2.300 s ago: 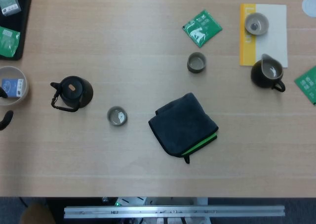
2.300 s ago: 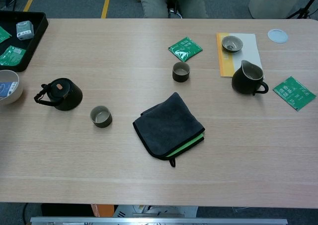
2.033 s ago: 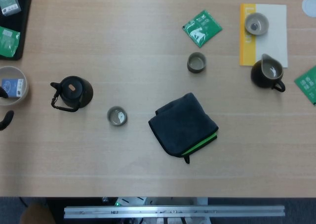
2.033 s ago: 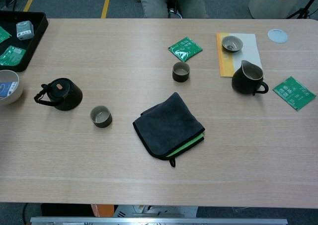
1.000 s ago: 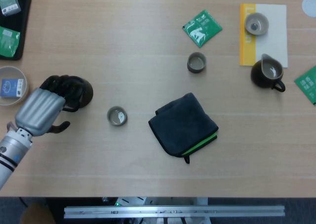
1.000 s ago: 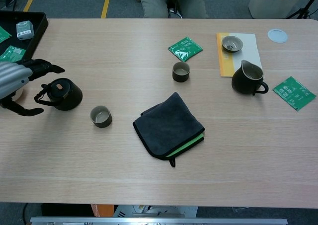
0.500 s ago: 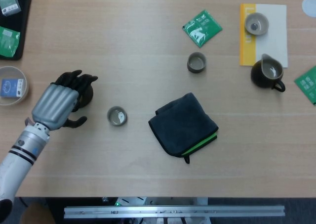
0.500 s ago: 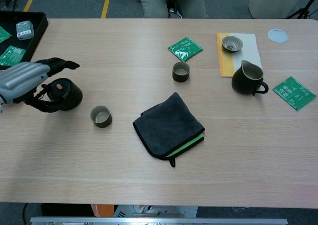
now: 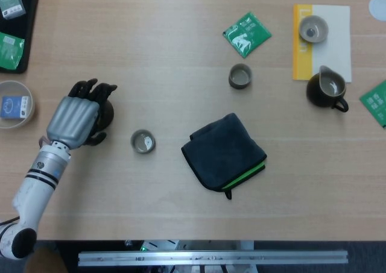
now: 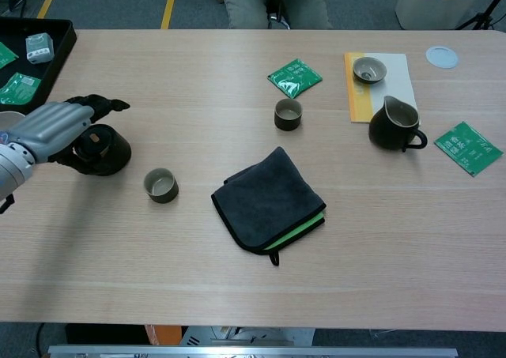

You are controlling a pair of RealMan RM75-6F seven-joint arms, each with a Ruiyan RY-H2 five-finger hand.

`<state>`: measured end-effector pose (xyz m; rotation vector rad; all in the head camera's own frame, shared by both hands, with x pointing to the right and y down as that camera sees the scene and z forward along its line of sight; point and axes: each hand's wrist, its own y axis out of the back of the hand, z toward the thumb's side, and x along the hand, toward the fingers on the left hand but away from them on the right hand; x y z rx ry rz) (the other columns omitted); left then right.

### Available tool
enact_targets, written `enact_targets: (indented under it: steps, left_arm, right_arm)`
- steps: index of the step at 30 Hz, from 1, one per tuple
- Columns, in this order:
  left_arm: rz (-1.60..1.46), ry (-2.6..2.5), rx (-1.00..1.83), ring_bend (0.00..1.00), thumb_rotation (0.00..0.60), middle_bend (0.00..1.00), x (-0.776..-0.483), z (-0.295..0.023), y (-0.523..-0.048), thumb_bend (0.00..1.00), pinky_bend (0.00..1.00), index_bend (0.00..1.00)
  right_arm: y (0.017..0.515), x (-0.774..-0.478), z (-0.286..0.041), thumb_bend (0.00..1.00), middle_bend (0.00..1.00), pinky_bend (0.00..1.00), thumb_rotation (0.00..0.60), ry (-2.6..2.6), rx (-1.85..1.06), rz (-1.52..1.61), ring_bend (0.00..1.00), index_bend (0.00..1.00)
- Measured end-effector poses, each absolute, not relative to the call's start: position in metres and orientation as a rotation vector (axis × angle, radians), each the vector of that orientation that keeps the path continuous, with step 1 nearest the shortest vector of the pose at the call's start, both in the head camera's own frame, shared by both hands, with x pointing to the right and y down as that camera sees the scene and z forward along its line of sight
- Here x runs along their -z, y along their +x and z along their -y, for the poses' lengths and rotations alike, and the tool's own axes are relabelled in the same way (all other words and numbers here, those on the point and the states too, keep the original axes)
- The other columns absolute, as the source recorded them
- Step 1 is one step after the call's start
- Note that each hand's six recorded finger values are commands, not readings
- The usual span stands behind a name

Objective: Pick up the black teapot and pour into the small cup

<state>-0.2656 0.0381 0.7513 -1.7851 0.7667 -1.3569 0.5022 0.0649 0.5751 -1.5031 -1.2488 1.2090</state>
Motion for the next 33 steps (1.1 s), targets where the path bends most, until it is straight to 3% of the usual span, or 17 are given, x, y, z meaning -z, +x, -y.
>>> enact_targets:
  steps: [19,27,29,33]
  left_arm:
    - [-0.809,-1.663,1.494,0.05,0.600,0.14,-0.755,-0.029,-0.309,0.22,0.09,0.08]
    - [-0.840,-1.780,1.492,0.06,0.599,0.18,-0.739,-0.030,-0.302,0.22,0.09,0.12]
    - [-0.849,-1.792,1.480,0.06,0.566,0.20,-0.733,-0.026,-0.299,0.22,0.09,0.13]
    - [-0.831,-1.779,1.477,0.07,0.351,0.27,-0.731,-0.018,-0.295,0.22,0.09,0.15]
  right_arm:
    - [0.502,-0.575,-0.066,0.19,0.42,0.32,0.600,-1.503,-1.207,1.253,0.29,0.46]
    - [0.502,-0.574,-0.067,0.19,0.42,0.32,0.600,-1.502,-1.204,1.256,0.28,0.46]
    - [0.503,-0.574,-0.067,0.19,0.42,0.32,0.600,-1.502,-1.202,1.257,0.28,0.46]
    - [0.504,-0.575,-0.067,0.19,0.42,0.32,0.600,-1.502,-1.203,1.260,0.29,0.46]
